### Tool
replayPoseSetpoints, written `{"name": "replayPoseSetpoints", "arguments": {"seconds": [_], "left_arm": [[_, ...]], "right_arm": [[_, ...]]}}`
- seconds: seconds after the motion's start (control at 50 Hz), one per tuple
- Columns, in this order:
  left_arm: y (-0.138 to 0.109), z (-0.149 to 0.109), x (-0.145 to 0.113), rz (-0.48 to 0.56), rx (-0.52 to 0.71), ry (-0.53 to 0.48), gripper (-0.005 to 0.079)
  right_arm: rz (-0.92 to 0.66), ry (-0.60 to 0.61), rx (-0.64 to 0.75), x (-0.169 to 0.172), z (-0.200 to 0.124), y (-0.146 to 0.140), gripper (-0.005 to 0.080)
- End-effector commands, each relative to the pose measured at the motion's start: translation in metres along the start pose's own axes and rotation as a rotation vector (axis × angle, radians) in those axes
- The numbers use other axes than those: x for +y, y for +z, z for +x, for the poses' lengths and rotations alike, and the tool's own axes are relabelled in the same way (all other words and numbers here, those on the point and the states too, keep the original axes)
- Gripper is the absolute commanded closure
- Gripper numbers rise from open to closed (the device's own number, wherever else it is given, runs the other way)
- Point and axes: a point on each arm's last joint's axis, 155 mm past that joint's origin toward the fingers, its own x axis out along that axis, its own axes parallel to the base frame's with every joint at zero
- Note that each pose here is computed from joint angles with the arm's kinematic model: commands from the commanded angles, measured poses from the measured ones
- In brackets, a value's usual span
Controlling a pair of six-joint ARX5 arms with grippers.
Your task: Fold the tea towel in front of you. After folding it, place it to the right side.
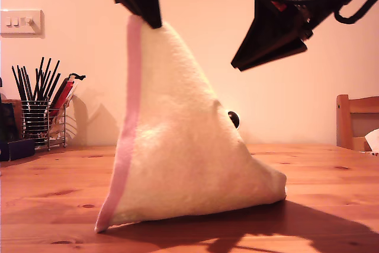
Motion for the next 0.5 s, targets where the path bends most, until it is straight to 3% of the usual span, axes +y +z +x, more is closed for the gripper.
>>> {"name": "replayPoseSetpoints", "arguments": {"seconds": [0.0, 0.22, 0.48], "left_arm": [[0.011, 0.0, 0.007, -0.071, -0.044, 0.016, 0.0762], [0.035, -0.011, 0.049, -0.323, -0.197, 0.066, 0.0762], [0.069, -0.024, 0.056, -0.452, -0.365, -0.089, 0.0762]], "right_arm": [[-0.008, 0.033, 0.008, 0.01, 0.004, 0.003, 0.0575], [-0.025, 0.077, 0.032, 0.032, -0.006, 0.015, 0.0534], [-0.039, 0.11, 0.066, 0.053, -0.022, 0.03, 0.0503]]}}
